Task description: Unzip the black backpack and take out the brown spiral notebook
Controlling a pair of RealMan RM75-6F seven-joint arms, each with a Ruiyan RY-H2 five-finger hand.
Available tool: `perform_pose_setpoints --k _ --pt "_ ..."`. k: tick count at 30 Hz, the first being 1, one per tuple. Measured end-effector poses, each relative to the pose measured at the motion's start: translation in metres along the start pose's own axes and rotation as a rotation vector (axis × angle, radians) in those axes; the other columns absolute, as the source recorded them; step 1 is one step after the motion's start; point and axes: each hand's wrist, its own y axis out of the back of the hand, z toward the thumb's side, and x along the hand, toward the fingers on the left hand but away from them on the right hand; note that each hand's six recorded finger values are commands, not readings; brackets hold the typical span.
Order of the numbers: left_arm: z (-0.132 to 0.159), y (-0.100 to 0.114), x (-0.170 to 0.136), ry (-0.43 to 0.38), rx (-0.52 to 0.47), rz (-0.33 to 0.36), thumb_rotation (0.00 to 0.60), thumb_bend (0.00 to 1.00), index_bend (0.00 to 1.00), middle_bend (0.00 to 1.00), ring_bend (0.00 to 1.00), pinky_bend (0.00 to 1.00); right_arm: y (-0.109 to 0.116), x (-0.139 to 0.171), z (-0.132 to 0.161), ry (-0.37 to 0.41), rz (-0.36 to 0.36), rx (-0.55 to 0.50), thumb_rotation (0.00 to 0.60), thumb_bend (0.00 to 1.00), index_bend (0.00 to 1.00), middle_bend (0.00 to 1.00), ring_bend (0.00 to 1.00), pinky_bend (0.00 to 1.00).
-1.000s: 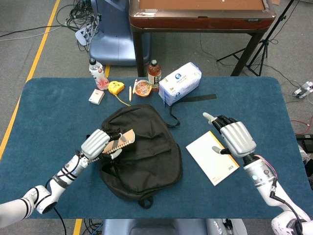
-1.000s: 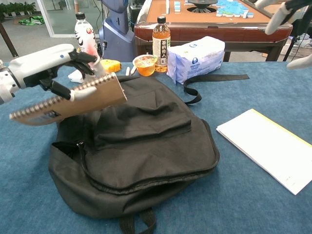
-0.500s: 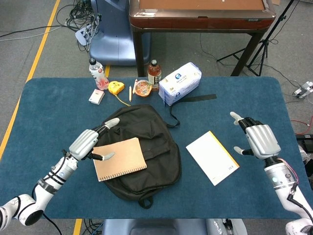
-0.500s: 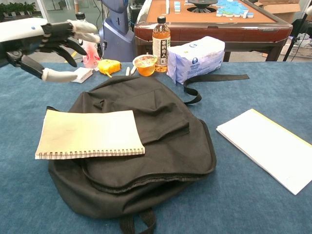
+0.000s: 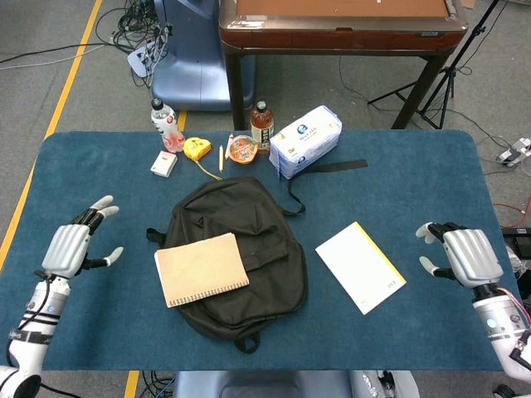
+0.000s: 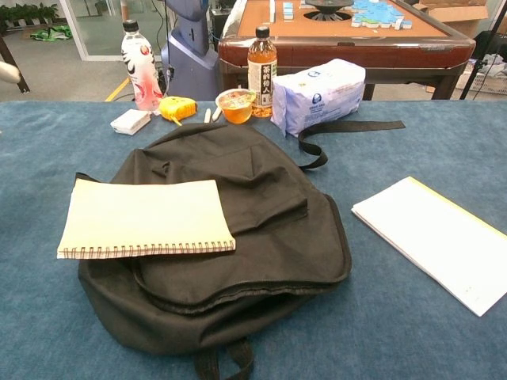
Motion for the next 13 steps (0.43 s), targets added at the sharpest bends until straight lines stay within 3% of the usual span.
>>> perform_pose_setpoints --k 6,13 --pt "-0.031 0.004 -0.046 0.137 0.061 0.034 0.600 0.22 0.21 0.11 0.17 0.24 -0.002 0.022 -0.011 -0.028 -0.052 -0.007 0.600 0.28 0.48 0.52 0.45 0.55" --pt "-0.043 0.011 -0.093 0.242 0.141 0.080 0.600 0.22 0.23 0.12 0.17 0.24 -0.006 0.044 -0.018 -0.077 -0.086 -0.028 0.600 0.28 0.48 0.52 0.45 0.55"
